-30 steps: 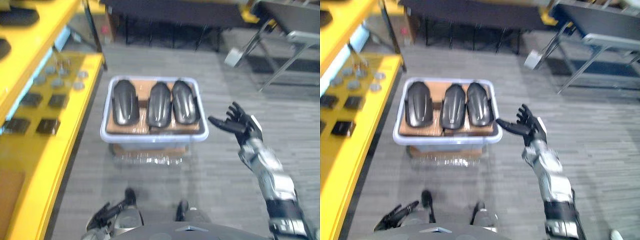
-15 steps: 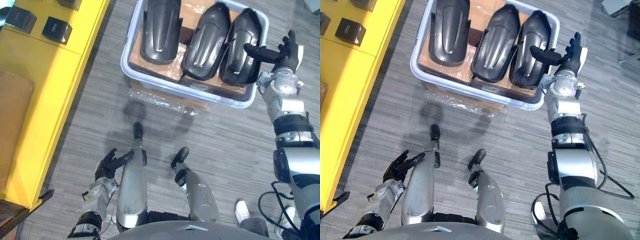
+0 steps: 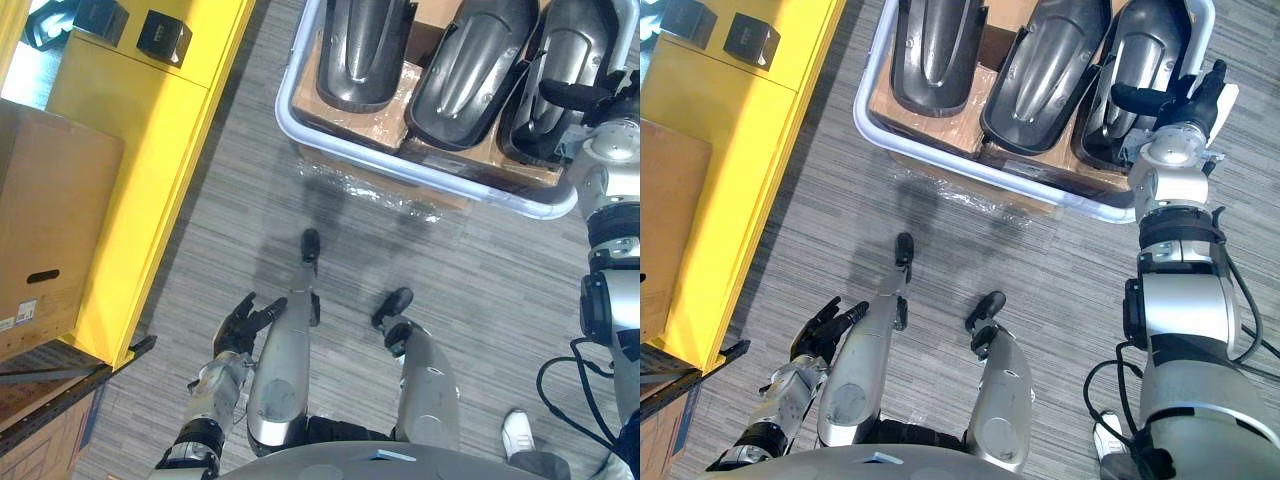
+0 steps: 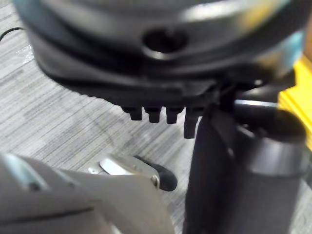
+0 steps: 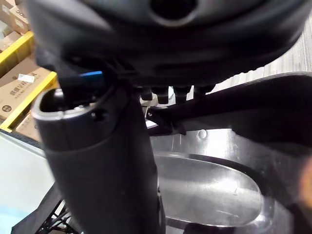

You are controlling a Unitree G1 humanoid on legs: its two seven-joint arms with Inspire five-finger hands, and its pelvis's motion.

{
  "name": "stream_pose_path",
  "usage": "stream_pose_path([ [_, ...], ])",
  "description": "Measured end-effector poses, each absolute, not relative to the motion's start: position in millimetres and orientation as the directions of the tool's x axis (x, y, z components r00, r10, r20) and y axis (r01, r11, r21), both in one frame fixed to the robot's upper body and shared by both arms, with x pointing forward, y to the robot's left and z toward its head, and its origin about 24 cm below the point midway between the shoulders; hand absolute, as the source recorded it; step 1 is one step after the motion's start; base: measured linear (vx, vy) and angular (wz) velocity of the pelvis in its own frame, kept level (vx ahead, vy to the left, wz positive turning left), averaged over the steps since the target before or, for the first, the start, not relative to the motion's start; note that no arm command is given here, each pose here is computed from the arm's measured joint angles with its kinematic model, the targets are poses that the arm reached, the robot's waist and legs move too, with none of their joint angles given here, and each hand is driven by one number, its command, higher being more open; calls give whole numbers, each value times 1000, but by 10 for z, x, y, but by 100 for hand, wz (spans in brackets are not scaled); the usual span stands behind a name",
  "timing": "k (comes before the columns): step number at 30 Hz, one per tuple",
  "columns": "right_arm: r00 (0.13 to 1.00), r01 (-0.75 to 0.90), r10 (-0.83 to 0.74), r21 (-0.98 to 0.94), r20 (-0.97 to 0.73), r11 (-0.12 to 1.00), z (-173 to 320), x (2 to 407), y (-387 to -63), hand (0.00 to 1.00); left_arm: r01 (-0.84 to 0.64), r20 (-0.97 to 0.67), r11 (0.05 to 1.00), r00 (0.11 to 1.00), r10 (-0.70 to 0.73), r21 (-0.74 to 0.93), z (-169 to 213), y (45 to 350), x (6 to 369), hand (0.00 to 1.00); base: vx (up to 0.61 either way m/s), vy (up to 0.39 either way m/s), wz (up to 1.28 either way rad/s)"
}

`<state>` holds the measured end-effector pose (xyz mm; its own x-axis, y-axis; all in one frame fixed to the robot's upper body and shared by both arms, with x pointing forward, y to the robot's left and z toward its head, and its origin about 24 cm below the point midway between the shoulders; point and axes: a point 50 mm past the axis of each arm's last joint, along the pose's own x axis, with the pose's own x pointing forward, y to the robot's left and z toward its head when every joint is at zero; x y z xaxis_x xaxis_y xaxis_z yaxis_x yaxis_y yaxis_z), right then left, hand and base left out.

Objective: Walk over and take three plastic housings, then place them on the shelf

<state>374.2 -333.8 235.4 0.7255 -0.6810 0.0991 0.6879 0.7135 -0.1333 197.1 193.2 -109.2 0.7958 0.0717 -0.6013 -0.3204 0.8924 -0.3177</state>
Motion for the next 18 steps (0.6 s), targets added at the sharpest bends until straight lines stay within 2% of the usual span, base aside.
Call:
stream_pose_path([
  [9, 762, 616, -645, -380, 65, 690, 2248, 3688, -3497, 0, -286, -578, 905, 814, 56, -316, -1068, 1942, 1987, 100, 10, -67, 0],
  [18, 775, 569, -629, -503, 61, 651, 2118, 3674, -3502, 0, -273, -567, 912, 822, 55, -306, -1052, 1950, 1989, 100, 23, -47, 6],
])
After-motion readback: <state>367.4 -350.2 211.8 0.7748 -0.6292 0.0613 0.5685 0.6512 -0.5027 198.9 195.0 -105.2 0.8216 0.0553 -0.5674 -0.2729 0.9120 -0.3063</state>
